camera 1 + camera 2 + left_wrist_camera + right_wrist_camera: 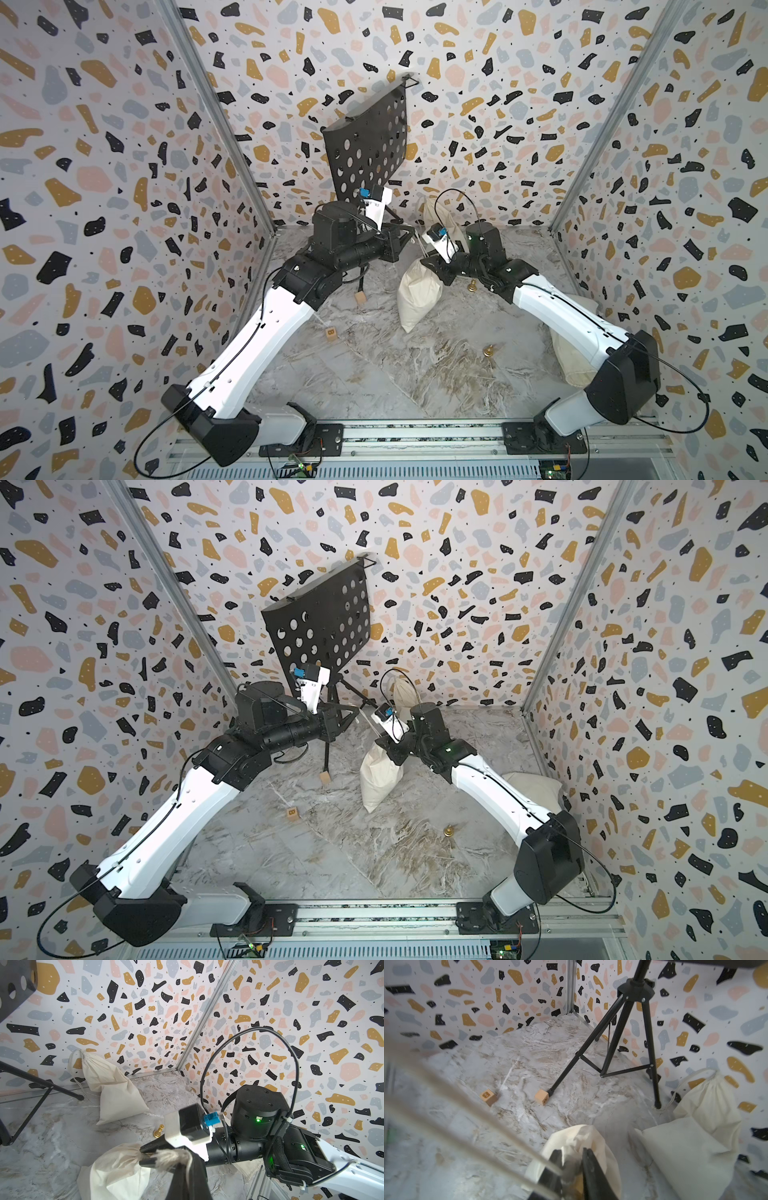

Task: Close the soil bag
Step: Frap the soil bag at the center of the board.

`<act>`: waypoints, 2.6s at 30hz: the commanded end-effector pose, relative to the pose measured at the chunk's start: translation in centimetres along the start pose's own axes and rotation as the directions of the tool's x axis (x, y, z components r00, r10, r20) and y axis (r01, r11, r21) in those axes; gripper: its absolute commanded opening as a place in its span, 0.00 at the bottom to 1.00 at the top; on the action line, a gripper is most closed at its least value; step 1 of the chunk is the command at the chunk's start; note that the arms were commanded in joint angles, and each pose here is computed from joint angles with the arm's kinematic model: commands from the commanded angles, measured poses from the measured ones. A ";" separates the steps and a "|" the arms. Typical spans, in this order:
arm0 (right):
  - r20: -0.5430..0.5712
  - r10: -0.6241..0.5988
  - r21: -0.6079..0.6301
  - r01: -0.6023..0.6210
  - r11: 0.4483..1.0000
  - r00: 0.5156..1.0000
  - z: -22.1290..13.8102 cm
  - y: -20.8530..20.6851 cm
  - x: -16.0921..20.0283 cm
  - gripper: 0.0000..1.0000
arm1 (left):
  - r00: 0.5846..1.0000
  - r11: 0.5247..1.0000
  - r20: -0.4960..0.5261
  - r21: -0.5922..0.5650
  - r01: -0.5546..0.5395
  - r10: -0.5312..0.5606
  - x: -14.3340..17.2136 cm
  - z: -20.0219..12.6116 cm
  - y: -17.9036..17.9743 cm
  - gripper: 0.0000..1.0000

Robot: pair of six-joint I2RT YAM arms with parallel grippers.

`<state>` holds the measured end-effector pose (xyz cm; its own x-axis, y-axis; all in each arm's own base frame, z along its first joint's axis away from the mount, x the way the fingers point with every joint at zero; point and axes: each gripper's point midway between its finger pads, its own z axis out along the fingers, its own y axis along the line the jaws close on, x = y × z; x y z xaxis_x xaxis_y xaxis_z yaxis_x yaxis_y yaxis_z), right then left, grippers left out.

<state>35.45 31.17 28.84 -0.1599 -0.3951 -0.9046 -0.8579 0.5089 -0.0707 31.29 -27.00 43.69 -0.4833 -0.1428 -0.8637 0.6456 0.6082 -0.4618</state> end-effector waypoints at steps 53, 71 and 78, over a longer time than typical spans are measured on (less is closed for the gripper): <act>-0.057 0.026 0.099 -0.020 0.995 0.998 -1.5 -1.4 3.5 0.53 | 0.988 0.996 0.136 0.036 -0.078 0.072 -3.0 -3.0 -1.3 0.00; 0.058 0.003 0.014 -0.004 1.000 0.998 -0.8 -0.4 -1.3 0.69 | 0.988 0.994 0.138 0.073 -0.080 0.069 -3.2 -3.7 -2.3 0.00; 0.099 -0.015 -0.042 0.019 0.999 0.995 -0.7 1.0 -3.2 0.69 | 0.989 0.994 0.133 0.078 -0.077 0.066 -3.2 -3.5 -2.3 0.00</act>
<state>35.54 31.40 28.02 -0.1656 -0.3828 -0.9089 -0.8636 0.5014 -0.0539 29.80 -25.53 45.13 -0.4372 -0.1565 -0.8856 0.6798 0.5872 -0.4394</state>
